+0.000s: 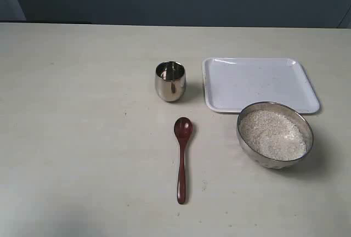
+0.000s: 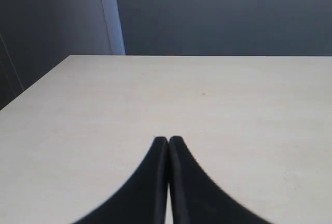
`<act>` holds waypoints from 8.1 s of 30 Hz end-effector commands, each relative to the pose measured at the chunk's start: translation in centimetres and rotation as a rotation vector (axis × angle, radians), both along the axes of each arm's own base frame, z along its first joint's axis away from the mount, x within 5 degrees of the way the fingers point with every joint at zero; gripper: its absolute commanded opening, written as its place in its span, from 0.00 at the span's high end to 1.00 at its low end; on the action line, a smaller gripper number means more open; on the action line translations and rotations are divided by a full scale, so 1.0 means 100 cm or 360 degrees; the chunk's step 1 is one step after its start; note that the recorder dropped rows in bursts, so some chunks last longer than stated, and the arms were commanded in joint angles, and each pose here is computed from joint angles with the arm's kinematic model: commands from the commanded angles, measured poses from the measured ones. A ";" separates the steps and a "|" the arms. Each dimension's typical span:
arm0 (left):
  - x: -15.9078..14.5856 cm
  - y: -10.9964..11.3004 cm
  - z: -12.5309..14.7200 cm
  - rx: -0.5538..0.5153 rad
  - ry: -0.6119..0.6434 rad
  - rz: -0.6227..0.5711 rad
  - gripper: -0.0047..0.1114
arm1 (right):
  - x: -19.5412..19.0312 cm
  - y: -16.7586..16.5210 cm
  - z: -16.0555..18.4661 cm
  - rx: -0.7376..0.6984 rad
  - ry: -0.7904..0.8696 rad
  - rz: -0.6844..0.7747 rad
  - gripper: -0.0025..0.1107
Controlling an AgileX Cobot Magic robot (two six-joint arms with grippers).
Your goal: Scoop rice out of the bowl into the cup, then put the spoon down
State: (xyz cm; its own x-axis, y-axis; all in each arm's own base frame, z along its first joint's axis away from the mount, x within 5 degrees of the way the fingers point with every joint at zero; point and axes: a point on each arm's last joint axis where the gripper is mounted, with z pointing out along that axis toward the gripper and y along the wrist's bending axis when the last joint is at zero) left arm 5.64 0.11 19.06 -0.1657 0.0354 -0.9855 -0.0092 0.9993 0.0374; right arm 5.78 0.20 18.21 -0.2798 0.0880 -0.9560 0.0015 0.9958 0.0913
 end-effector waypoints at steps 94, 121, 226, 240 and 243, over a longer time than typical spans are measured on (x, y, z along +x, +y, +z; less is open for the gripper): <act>0.000 -0.001 0.001 0.0001 -0.0009 -0.0022 0.96 | 0.132 0.282 -0.051 -0.0297 0.2141 0.1096 0.60; 0.000 -0.001 0.001 0.0001 -0.0009 -0.0022 0.96 | 0.124 0.276 -0.077 -0.0395 0.2423 0.0988 0.99; 0.000 -0.002 0.001 0.0001 -0.0006 -0.0051 0.96 | 0.155 0.131 -0.024 -0.3146 0.1872 0.1450 0.99; 0.000 -0.002 0.001 0.0001 -0.0006 -0.0051 0.96 | 0.156 0.146 -0.017 -0.2940 0.1912 0.1689 0.99; 0.000 -0.002 0.001 0.0001 -0.0006 -0.0051 0.96 | 0.156 0.146 -0.016 -0.2947 0.1909 0.1690 0.99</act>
